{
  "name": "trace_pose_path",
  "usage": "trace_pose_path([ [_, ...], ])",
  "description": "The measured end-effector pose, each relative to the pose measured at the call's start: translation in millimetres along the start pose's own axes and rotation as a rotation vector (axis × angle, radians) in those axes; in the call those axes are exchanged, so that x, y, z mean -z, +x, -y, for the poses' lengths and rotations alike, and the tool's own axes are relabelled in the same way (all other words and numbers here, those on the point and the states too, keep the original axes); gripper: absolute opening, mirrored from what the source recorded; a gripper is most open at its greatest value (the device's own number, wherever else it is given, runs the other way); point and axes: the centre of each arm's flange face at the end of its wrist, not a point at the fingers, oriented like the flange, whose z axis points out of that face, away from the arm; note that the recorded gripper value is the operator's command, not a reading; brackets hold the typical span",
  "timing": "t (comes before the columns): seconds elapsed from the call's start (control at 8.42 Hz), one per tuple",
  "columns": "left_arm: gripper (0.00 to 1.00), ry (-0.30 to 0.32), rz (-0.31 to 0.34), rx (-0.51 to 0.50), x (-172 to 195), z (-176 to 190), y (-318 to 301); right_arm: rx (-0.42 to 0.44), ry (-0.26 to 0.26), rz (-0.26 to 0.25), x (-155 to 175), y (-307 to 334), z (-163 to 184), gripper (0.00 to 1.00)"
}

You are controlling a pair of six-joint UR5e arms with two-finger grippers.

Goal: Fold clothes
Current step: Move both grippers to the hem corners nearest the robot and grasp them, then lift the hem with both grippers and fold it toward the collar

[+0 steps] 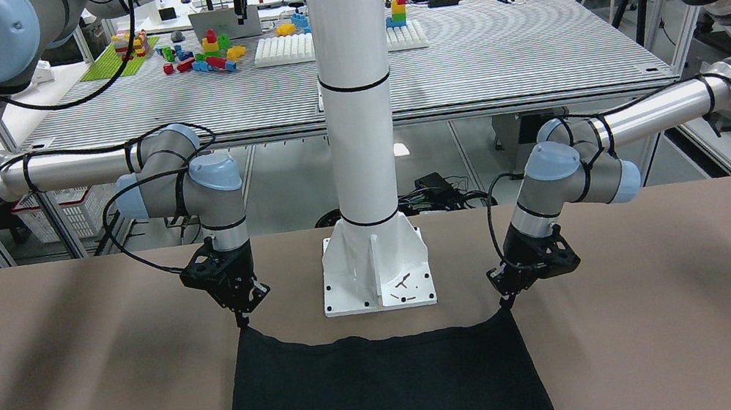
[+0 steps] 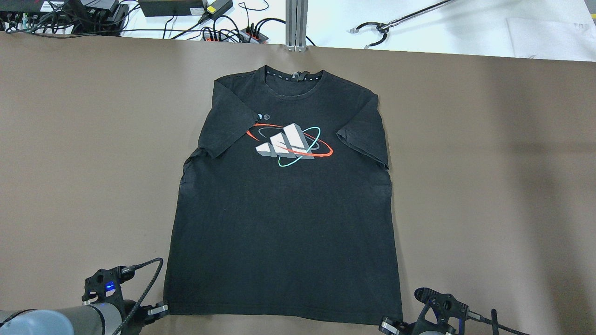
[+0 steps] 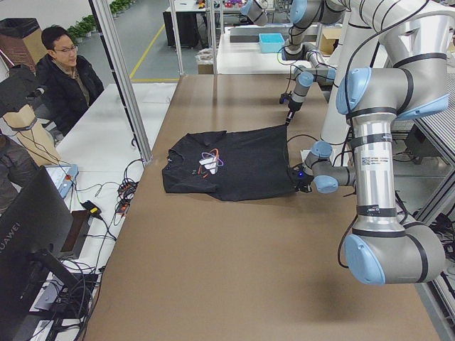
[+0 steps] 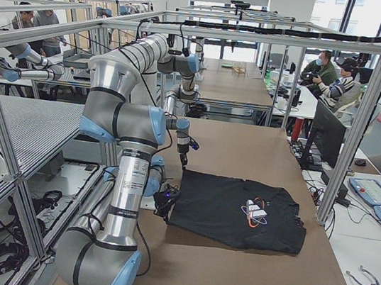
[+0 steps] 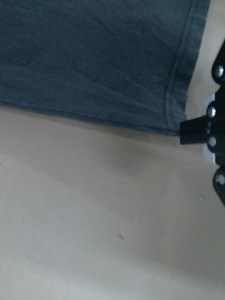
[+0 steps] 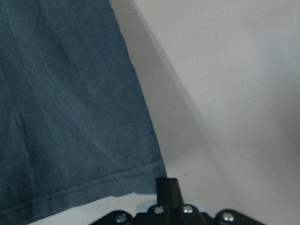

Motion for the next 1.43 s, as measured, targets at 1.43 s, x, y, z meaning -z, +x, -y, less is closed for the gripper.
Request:
trace_pose_path([
  [1.43,0.0,0.101,-0.115,0.013,29.0,256.7,112.2,0.025,-0.033,0.001,-7.0,-88.4,256.2,0.0],
])
